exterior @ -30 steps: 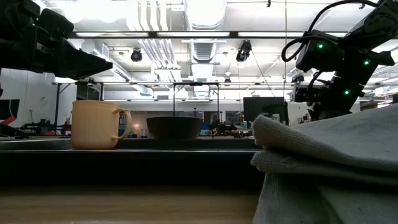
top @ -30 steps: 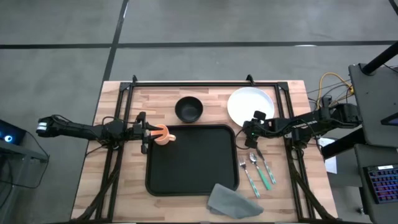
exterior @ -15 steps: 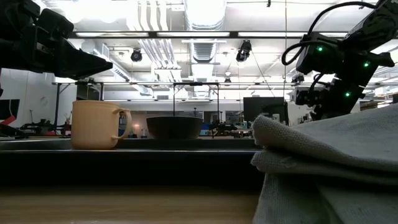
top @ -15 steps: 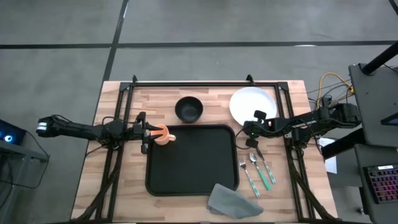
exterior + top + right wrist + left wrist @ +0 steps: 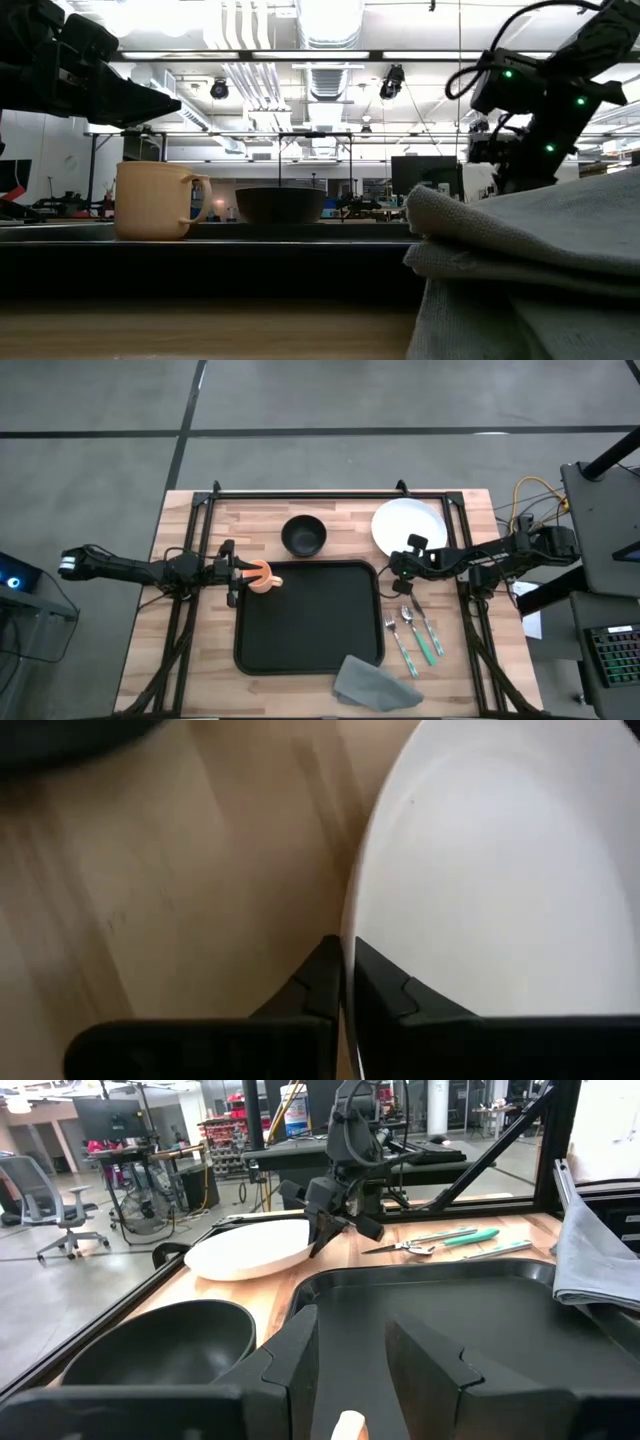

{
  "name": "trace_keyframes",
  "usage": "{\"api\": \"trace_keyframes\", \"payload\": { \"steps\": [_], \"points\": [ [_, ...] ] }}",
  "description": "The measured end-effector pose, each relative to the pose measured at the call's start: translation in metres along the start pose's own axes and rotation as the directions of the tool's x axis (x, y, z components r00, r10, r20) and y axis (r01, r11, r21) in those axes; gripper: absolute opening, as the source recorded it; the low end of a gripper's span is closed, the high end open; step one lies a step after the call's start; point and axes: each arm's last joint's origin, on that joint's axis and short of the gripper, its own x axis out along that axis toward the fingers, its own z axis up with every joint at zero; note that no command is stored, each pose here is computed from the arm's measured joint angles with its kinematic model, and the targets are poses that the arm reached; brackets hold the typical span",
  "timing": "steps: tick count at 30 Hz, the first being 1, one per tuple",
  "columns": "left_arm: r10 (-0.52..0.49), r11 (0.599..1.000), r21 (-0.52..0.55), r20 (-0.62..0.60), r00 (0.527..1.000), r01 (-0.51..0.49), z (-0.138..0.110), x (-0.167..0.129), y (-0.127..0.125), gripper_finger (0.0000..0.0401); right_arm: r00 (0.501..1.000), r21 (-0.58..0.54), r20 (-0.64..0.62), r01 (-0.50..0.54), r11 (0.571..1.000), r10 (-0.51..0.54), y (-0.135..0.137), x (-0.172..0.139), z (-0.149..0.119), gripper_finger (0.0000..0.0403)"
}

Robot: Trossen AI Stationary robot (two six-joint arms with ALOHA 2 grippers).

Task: Set up tray
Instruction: Put the plate to the bottom of the mug on the serving tray

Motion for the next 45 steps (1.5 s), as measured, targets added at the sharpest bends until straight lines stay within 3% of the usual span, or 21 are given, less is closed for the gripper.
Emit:
{"api": "trace_keyframes", "payload": {
  "steps": [13, 24, 35, 45],
  "points": [
    [0.000, 1.000, 0.000, 0.000, 1.000, 0.000, 0.000, 0.000, 0.000, 0.0099, 0.995, -0.111, 0.094, 0.029, 0.993, -0.018, -0.005, -0.016, 0.036, 0.0008],
    [0.000, 1.000, 0.000, 0.000, 1.000, 0.000, 0.000, 0.000, 0.000, 0.0099, 0.989, -0.298, 0.141, 0.009, 0.954, 0.035, 0.009, -0.029, 0.043, 0.0008],
    [0.001, 1.000, 0.000, 0.000, 1.000, -0.001, 0.000, 0.000, 0.000, 0.0099, 0.984, -0.337, 0.164, -0.012, 0.942, 0.071, 0.016, -0.035, 0.046, 0.0008],
    [0.000, 1.000, 0.000, 0.000, 1.000, 0.000, 0.000, 0.000, 0.000, 0.0099, 0.961, -0.505, 0.177, -0.097, 0.857, 0.213, 0.036, -0.046, 0.043, 0.0009]
  ]
}}
